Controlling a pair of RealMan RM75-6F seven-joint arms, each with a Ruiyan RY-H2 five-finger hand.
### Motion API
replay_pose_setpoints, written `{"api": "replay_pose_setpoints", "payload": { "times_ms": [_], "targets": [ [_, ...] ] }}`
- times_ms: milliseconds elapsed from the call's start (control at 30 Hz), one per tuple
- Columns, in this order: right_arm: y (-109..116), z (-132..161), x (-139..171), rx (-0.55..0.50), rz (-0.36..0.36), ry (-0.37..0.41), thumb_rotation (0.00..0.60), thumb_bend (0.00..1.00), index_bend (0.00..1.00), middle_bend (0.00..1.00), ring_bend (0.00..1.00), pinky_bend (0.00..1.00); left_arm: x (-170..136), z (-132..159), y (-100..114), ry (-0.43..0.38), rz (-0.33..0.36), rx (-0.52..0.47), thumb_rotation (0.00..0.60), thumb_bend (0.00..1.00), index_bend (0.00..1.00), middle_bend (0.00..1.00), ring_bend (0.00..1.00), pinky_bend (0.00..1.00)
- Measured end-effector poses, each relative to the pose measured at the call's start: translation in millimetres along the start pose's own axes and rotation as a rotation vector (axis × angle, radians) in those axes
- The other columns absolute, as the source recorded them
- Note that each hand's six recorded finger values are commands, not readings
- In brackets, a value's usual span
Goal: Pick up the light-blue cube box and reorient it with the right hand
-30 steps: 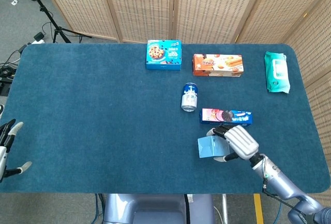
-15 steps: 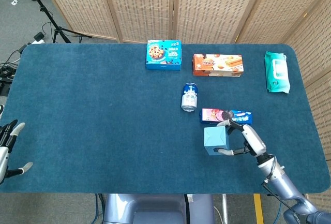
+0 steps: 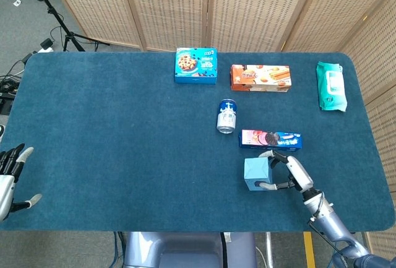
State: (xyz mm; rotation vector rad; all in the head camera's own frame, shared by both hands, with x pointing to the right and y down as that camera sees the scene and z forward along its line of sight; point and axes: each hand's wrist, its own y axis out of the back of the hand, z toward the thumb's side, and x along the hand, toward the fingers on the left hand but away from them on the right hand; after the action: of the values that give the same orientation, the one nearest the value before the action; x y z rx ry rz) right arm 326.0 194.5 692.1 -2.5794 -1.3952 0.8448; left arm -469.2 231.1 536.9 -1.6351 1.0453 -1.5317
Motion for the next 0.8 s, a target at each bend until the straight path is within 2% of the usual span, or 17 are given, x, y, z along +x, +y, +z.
{"api": "replay_pose_setpoints", "payload": {
  "times_ms": [267,433,500,600,667,800],
  "targets": [
    [0.5,-9.0,-0.2,0.028,-0.014,-0.004,0.600,0.75,0.53,0.47,0.29,0.48,0.3,0.4,-1.5,0.002,-0.004,0.004,0.600,0.00,0.00,0.00,0.00,0.00],
    [-1.1,-17.3,1.3,0.060,0.003,-0.018,0.600,0.72,0.52,0.38,0.19,0.41,0.6,0.9,-2.6,0.002,-0.007,0.009,0.600,0.00,0.00,0.00,0.00,0.00],
    [-2.5,-20.2,1.9,0.074,0.015,-0.022,0.600,0.71,0.46,0.29,0.12,0.35,0.5,1.5,-2.7,0.001,-0.007,0.009,0.600,0.00,0.00,0.00,0.00,0.00],
    [-5.5,-21.5,3.3,0.081,0.041,-0.018,0.600,0.67,0.31,0.15,0.02,0.29,0.3,1.7,-3.0,0.000,-0.007,0.010,0.600,0.00,0.00,0.00,0.00,0.00],
    [-6.2,-20.6,4.5,0.082,0.057,-0.009,0.600,0.67,0.24,0.08,0.00,0.26,0.4,1.8,-3.2,0.000,-0.007,0.011,0.600,0.00,0.00,0.00,0.00,0.00],
    [-4.8,-19.6,7.9,0.103,0.084,0.008,0.600,0.67,0.15,0.00,0.00,0.22,0.5,1.8,-3.0,-0.001,-0.007,0.012,0.600,0.00,0.00,0.00,0.00,0.00]
  ]
}}
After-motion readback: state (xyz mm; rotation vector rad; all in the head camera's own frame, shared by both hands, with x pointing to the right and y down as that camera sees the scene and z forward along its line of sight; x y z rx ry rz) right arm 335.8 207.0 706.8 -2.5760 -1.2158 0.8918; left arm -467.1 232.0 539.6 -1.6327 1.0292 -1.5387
